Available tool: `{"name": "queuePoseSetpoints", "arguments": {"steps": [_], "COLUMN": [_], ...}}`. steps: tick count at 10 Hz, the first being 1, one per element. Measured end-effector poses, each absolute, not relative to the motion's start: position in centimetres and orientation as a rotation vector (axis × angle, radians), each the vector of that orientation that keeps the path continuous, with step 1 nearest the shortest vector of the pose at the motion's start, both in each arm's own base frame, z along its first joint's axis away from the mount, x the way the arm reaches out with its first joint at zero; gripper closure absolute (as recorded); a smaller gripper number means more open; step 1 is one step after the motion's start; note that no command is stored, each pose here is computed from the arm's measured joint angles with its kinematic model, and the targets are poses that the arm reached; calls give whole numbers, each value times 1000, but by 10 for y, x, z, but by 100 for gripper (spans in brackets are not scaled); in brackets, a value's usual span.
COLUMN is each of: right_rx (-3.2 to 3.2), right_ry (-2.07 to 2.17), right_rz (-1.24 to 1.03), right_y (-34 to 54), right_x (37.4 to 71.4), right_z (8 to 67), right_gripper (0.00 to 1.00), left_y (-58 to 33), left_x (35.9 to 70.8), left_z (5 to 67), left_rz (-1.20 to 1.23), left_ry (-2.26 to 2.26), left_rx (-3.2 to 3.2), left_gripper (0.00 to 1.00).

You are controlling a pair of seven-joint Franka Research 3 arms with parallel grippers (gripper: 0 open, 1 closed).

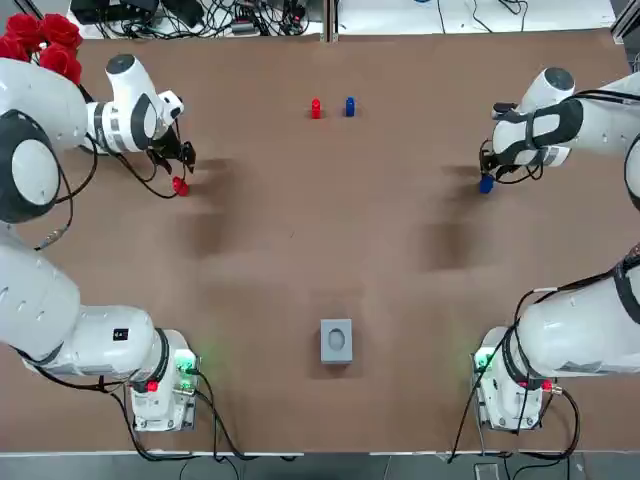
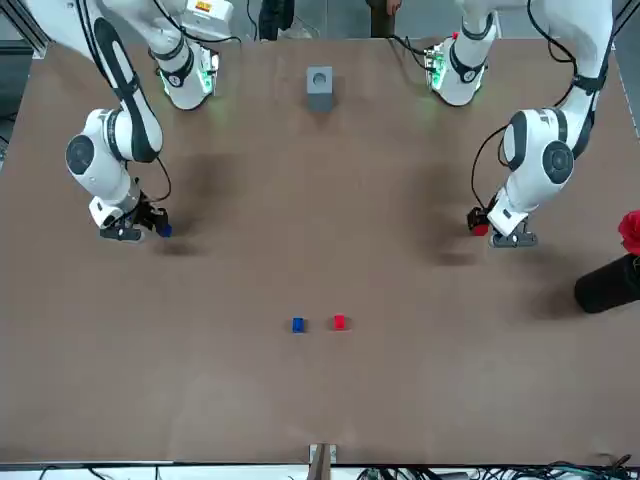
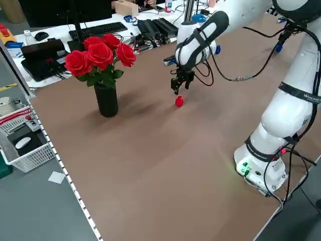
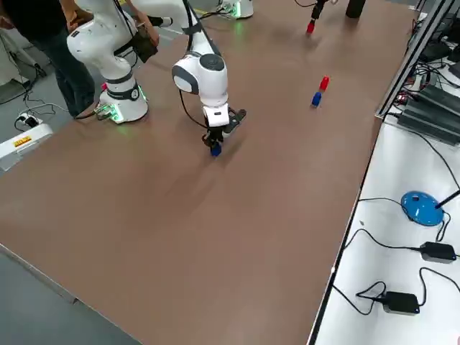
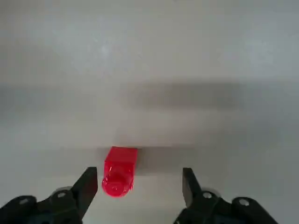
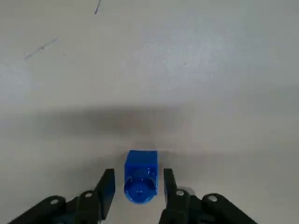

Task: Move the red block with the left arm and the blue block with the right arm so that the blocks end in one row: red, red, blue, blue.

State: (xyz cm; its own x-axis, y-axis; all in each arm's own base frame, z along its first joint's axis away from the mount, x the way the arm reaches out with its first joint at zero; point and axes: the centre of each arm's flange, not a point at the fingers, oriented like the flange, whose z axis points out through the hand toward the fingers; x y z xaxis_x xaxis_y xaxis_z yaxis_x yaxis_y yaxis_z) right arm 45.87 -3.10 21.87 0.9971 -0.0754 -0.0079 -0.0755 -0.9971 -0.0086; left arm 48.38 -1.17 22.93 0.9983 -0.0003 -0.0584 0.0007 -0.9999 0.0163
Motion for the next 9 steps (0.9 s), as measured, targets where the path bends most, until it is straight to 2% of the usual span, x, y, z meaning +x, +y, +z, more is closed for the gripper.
{"name": "queuePoseSetpoints", "arguments": {"steps": [4, 6, 7, 9], "right_rx": [-3121, -3115, -3115, -3115], "right_ry": [129, 136, 135, 137], "right_rz": [15, 20, 22, 17], "right_y": [-26, -23, -23, -23], "right_x": [458, 458, 457, 458], "right_z": [218, 216, 214, 212], "right_gripper": [56, 58, 59, 70], "left_y": [1, 4, 4, 4], "left_x": [478, 478, 477, 474], "left_z": [221, 220, 220, 216], "left_rz": [-107, -107, -110, -125], "left_ry": [30, 39, 39, 39], "left_rx": [3130, 3131, 3131, 3131], "left_gripper": [25, 31, 38, 43]}}
